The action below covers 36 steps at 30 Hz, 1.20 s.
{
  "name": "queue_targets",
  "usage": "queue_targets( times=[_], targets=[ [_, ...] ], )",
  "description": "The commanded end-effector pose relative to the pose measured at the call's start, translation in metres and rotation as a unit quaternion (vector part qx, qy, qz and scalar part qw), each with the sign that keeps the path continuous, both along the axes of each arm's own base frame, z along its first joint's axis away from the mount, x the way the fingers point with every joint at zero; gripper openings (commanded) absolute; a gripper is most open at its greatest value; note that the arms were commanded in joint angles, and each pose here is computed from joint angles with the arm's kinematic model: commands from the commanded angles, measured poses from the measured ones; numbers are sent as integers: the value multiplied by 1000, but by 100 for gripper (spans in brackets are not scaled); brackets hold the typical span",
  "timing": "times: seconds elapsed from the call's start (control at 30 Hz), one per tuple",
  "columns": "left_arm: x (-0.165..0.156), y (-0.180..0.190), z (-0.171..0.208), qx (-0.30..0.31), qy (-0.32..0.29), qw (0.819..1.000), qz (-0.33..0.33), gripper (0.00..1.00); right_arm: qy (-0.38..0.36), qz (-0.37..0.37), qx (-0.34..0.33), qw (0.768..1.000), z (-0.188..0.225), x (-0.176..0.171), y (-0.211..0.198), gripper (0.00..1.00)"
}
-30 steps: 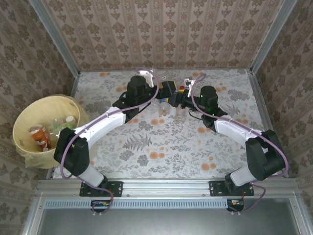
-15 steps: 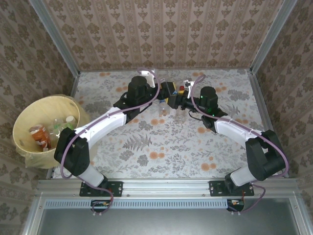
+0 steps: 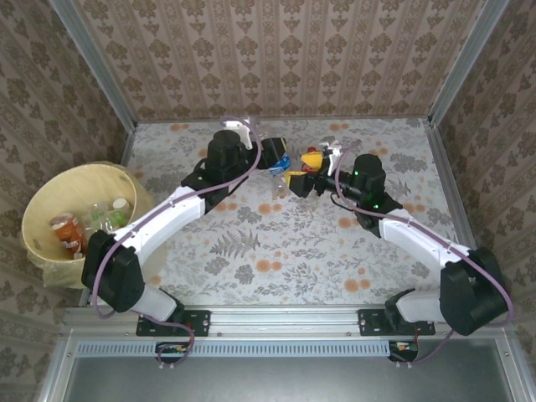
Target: Put the plastic bottles in the bin
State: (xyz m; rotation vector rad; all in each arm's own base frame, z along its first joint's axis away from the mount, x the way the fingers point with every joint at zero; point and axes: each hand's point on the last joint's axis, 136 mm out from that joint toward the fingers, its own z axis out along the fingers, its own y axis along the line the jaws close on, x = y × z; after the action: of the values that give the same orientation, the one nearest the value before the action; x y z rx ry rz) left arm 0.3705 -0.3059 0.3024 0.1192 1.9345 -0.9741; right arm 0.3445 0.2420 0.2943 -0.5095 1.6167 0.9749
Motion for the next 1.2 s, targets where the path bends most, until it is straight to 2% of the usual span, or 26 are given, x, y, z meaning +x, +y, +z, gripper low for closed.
queue_targets(
  times=[0.0,0.27,0.5,0.8,1.0,1.17],
  targets=[
    [-3,31,10,49,-24,998,44,62,-17,-66,-33,997,-7,7,-18,100],
    [-14,108,30,171,-44,973,146,63,12,-162,-71,984,-28,26,-46,100],
    [-35,175,60,284,-59,930,224,63,34,-190,-76,978,-39,37,-52,100],
    [-71,247,121,376,-103,862,323,65,48,-191,-75,977,-44,46,-49,100],
    [-94,291,134,420,-78,811,400,64,54,-192,-73,977,-45,50,-46,100],
    [-113,334,133,452,-41,756,472,65,59,-188,-67,978,-42,55,-43,100]
  ],
)
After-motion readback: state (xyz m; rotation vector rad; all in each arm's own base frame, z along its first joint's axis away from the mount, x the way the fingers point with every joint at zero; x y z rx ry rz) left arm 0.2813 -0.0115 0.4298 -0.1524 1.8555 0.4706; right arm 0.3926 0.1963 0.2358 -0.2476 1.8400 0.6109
